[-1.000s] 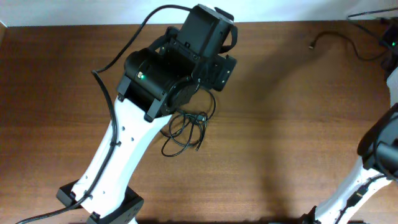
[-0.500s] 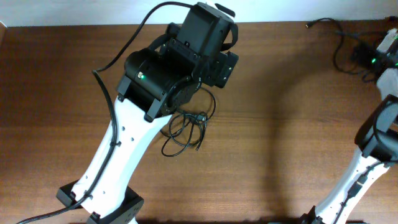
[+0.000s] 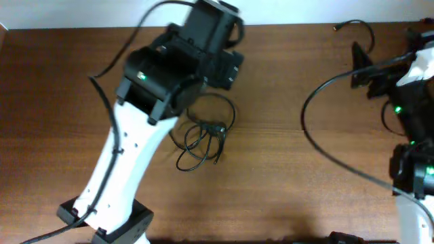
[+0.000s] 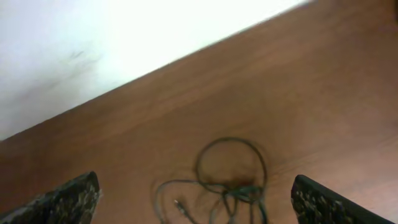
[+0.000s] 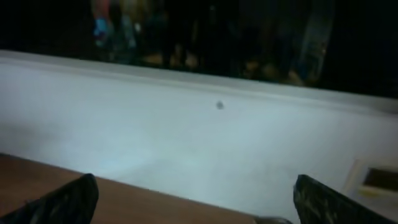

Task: Untangle cables

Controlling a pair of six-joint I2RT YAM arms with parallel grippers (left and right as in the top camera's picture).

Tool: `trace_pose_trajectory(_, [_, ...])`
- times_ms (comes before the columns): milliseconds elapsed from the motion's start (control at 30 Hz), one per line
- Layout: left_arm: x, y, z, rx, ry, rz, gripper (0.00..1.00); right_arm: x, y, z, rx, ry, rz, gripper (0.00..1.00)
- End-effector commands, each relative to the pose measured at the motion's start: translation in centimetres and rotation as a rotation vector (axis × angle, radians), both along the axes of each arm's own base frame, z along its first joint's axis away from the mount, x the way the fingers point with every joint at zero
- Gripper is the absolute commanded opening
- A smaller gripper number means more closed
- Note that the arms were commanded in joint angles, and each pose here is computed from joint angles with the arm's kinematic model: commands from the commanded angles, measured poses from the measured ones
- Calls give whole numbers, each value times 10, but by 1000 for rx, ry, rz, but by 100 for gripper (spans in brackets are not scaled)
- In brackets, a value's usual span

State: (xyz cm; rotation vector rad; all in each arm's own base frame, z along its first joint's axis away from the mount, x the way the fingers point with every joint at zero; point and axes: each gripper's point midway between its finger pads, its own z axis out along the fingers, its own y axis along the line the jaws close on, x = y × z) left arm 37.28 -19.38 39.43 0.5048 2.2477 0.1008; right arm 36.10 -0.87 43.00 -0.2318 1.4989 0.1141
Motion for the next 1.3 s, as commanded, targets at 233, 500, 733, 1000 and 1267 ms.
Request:
trace_pose_trajectory(233, [35, 94, 155, -17, -620, 106, 99, 12, 6, -9, 74, 27, -5, 99])
trace_pose_trajectory(500, [-129, 177, 1, -74, -502, 183, 99, 28, 16, -26, 110, 79, 38, 99])
trace_pose_trajectory(733, [-101, 95, -183, -208, 84, -96, 99, 29, 68, -31, 92, 95, 164, 99])
trace_pose_trajectory(1000, [-122, 23, -289, -224, 510, -544, 96, 33, 67, -38, 69, 106, 159, 99])
trace_pose_trajectory(1267, [-129, 15, -283, -273, 539, -574, 0, 38, 67, -45, 71, 123, 158, 99])
